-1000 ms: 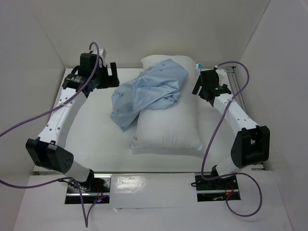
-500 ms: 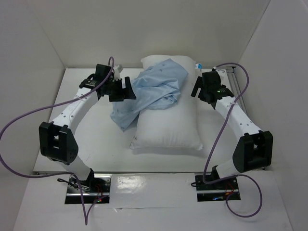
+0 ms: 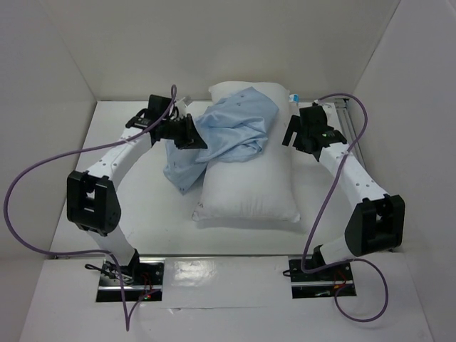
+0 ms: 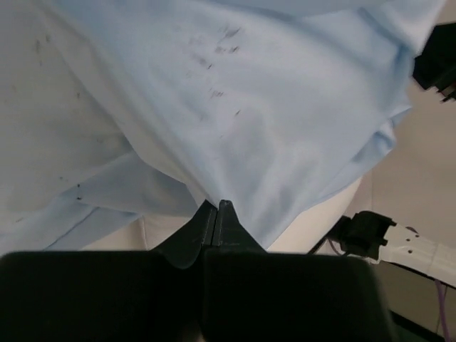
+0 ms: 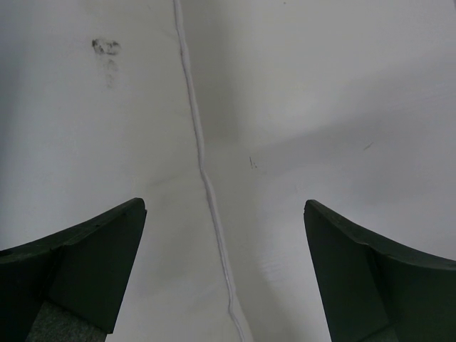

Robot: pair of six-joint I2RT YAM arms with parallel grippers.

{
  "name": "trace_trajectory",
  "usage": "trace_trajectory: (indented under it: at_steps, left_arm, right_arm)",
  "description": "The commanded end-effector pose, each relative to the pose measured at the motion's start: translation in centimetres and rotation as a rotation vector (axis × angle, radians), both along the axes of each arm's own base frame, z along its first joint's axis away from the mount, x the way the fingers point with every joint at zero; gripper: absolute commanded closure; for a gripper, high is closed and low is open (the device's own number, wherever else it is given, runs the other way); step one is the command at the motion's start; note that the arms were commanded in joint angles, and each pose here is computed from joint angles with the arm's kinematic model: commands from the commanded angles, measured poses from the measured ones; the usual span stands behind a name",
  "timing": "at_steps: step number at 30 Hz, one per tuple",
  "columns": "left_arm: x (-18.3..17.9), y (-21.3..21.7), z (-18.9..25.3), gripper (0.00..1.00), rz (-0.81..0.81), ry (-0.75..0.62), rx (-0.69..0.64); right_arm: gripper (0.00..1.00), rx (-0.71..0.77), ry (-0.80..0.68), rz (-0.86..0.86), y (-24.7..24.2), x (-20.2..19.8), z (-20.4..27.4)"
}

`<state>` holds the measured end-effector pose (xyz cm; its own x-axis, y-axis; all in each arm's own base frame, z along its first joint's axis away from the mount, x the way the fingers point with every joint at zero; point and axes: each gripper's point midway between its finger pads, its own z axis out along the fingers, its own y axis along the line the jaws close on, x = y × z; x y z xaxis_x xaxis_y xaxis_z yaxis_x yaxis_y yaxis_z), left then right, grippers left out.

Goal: Put the pillow into the pillowcase

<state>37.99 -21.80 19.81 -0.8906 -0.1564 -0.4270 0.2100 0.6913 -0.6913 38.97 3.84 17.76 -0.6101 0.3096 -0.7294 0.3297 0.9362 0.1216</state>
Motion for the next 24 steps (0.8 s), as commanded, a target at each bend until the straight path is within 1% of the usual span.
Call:
trace_trajectory:
  at_steps: [1, 3, 4, 5, 7, 8, 9, 10, 12, 13, 14, 15, 16, 17, 18, 19, 20, 22, 23, 24]
  left_arm:
    - [2.2, 0.6, 8.3, 1.0, -0.004, -0.198, -0.054]
    - [3.1, 2.3, 12.4, 1.0, 0.06, -0.283, -0.065]
    - [3.5, 2.9, 16.2, 1.0, 0.088, -0.372, -0.08]
    - [4.0, 4.1, 18.3, 1.0, 0.139, -0.42, -0.079]
    - [4.4, 5.3, 22.0, 1.0, 0.191, -0.488, -0.109]
    - [4.6, 6.0, 24.5, 1.0, 0.202, -0.531, -0.138]
    - [4.5, 6.3, 25.9, 1.0, 0.201, -0.572, -0.148]
    - [5.0, 6.6, 26.5, 1.0, 0.206, -0.584, -0.158]
    - [4.9, 7.0, 28.2, 1.0, 0.205, -0.623, -0.18]
    - [5.4, 7.5, 27.9, 1.0, 0.227, -0.595, -0.192]
    - [5.7, 8.1, 28.7, 1.0, 0.243, -0.621, -0.198]
    - [5.6, 7.9, 28.9, 1.0, 0.234, -0.625, -0.21]
    - [5.9, 8.5, 28.8, 1.0, 0.254, -0.616, -0.22]
    - [5.6, 8.9, 29.5, 1.0, 0.266, -0.631, -0.227]
    - [5.2, 9.3, 30.3, 1.0, 0.253, -0.658, -0.235]
    - [5.2, 9.2, 30.3, 1.0, 0.256, -0.652, -0.241]
    - [4.9, 9.6, 30.9, 1.0, 0.263, -0.672, -0.241]
    - [4.6, 9.9, 31.3, 1.0, 0.262, -0.682, -0.242]
    - [4.6, 9.8, 31.1, 1.0, 0.253, -0.681, -0.244]
    - [4.7, 10.2, 31.1, 1.0, 0.263, -0.682, -0.241]
  right_arm:
    - [0.01, -0.011, 0.002, 0.05, 0.2, -1.2, 2.5]
    - [0.01, -0.008, 0.0, 0.092, 0.7, -2.2, 3.7]
    - [0.01, 0.007, -0.016, 0.115, 1.3, -2.5, 4.3]
    - [0.01, 0.043, -0.027, 0.192, 2.9, -3.5, 5.0]
    - [0.01, 0.097, -0.064, 0.302, 5.3, -4.3, 6.0]
    - [0.01, 0.172, -0.092, 0.423, 8.3, -5.5, 6.7]
    - [0.01, 0.205, -0.103, 0.486, 9.9, -6.1, 7.0]
    - [0.01, 0.238, -0.099, 0.537, 11.5, -6.7, 6.7]
    - [0.01, 0.276, -0.047, 0.65, 15.4, -8.6, 5.0]
    - [0.01, 0.273, -0.02, 0.659, 16.5, -9.0, 4.2]
    - [0.01, 0.231, 0.025, 0.635, 16.7, -9.1, 2.4]
    - [0.01, 0.207, 0.103, 0.635, 18.2, -9.7, -0.1]
    - [0.01, 0.174, 0.147, 0.603, 18.2, -9.8, -1.7]
    - [0.01, 0.135, 0.197, 0.558, 17.9, -10.0, -3.4]
    - [0.01, 0.036, 0.269, 0.463, 16.4, -9.7, -5.7]
    - [0.01, 0.025, 0.294, 0.373, 15.7, -9.4, -6.5]
    - [0.19, -0.024, 0.293, 0.317, 14.7, -8.9, -6.9]
    - [0.58, -0.05, 0.288, 0.248, 13.9, -8.6, -7.3]
    - [0.88, -0.058, 0.275, 0.213, 13.3, -8.2, -7.2]
    - [1.0, -0.078, 0.234, 0.147, 11.9, -7.5, -5.8]
